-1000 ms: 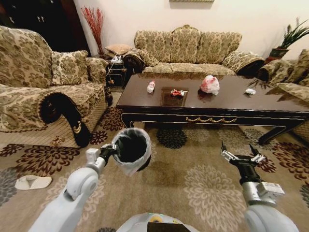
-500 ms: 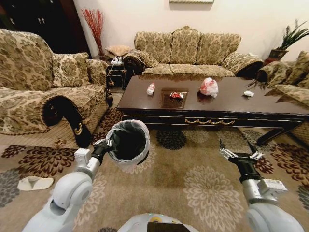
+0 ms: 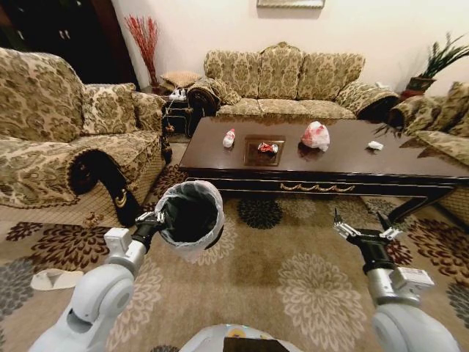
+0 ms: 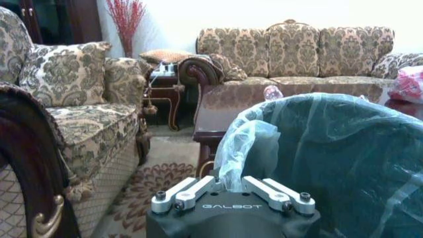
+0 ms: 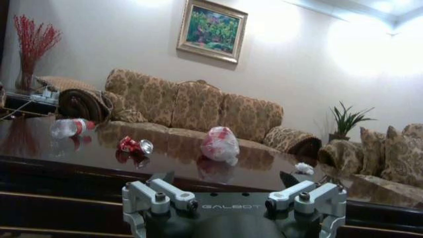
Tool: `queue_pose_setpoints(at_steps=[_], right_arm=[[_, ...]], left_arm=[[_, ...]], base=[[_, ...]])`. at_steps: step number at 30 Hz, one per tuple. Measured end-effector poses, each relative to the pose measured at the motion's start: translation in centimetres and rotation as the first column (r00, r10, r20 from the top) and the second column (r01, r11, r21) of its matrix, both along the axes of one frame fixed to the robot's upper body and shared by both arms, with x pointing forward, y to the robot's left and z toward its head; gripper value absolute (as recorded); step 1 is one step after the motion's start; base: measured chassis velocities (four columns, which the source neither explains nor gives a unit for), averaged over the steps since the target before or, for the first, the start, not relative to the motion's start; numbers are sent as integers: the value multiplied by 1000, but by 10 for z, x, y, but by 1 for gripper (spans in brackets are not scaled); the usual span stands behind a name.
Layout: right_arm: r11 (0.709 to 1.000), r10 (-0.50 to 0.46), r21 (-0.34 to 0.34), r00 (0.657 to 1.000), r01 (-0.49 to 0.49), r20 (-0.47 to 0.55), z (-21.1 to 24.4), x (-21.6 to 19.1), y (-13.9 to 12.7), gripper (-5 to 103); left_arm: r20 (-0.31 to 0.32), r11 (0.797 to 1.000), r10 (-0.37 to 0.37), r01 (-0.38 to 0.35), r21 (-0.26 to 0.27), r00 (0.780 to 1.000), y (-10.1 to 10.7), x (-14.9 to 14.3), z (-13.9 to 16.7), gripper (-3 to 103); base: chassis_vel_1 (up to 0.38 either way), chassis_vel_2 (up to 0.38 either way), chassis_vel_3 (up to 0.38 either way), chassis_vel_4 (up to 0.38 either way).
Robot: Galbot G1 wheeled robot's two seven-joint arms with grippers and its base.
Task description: Move to the front of the table and place the trash on the table into the trash bin.
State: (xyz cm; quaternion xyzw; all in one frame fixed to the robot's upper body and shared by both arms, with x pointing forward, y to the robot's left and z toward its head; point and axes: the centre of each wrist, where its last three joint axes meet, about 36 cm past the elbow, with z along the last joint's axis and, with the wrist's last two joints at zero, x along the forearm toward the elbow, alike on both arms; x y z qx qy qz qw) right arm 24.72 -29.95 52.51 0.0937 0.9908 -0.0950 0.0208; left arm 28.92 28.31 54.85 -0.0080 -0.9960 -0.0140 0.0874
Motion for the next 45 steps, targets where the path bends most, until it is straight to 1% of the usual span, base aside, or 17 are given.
queue_pose_setpoints(at_steps=[11,24,36,45], right_arm=[[1000,-4,6,1000,4,7,-2,0,-1,100],[1000,6,15,1000,-6,16,-1,2,2,100],[1000,10,5,1000,-10,9,2,2,2,100],[1000,9,2,1000,-9,11,3,3,2,100]], left_arm=[[-1,1000,9,-10,-2,1000,1,-2,-1,3],[5,1000,10,-10,-9,1000,2,-7,5,3],[1,1000,12,-12,13,1000,5,-8,11,3],[8,1000,12,-12,15,1000,5,-9,14,3]], base=[[0,0,0,0],[0,0,0,0],[0,0,0,0],[0,0,0,0]])
